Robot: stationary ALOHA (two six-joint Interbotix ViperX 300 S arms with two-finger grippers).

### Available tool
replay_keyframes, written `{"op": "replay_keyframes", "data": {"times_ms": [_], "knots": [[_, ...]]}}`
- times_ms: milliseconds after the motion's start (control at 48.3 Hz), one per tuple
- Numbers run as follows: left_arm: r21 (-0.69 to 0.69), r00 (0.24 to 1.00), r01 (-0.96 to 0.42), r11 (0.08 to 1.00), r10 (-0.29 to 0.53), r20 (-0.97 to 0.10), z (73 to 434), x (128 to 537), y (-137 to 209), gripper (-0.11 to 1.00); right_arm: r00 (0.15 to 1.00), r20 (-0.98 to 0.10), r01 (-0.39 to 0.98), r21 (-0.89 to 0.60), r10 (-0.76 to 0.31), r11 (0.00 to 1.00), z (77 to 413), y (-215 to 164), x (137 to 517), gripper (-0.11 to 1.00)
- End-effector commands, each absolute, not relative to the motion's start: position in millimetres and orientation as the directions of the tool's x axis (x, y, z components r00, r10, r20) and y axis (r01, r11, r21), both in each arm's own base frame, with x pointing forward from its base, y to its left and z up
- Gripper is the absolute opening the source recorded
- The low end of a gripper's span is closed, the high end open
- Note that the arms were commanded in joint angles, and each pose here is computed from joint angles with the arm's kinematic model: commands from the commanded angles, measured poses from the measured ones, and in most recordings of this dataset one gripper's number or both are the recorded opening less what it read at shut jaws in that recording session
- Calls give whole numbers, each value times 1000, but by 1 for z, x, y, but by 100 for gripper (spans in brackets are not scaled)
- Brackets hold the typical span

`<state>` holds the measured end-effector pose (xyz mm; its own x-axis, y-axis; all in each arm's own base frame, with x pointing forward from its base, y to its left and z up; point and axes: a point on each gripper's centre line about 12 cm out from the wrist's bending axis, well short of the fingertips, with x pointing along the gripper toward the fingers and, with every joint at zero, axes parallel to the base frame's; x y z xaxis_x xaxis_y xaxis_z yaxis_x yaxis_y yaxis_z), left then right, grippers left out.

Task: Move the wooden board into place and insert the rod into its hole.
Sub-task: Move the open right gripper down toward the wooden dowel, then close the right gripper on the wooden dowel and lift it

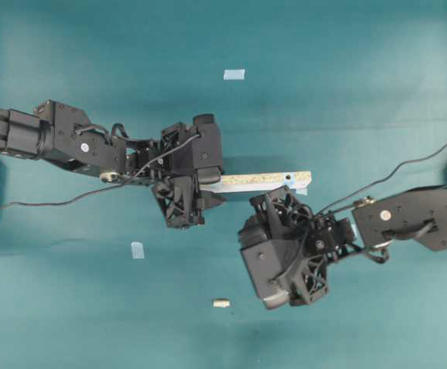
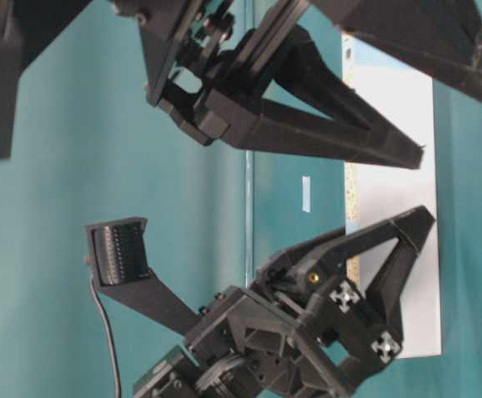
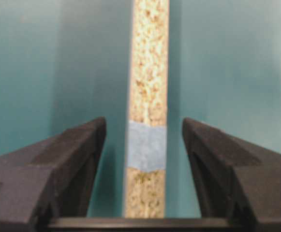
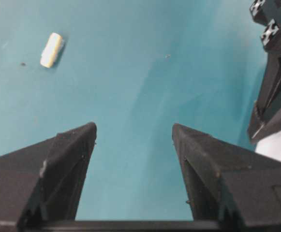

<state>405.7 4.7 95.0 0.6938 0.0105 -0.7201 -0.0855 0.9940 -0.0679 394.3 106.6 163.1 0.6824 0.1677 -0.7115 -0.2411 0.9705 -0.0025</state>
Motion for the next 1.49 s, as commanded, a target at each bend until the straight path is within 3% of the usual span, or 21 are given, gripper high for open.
{"op": "replay_keyframes", "data": {"times_ms": [0, 331, 725, 1470], "knots": [[-77, 725, -85, 993, 9, -689, 112, 407, 4, 62, 670, -723, -209, 32, 167, 977, 178, 115, 403, 74], [-76, 719, -85, 993, 9, -695, 109, 405, 3, 62, 510, -853, -36, 107, 110, 994, 175, 142, 434, 74], [-76, 717, -84, 994, 8, -697, 111, 399, 3, 62, 486, -868, 34, 135, 102, 990, 168, 159, 471, 74], [-76, 710, -86, 993, 8, -704, 106, 396, 3, 62, 451, -881, 130, 225, 144, 966, 146, 173, 482, 74]]}}
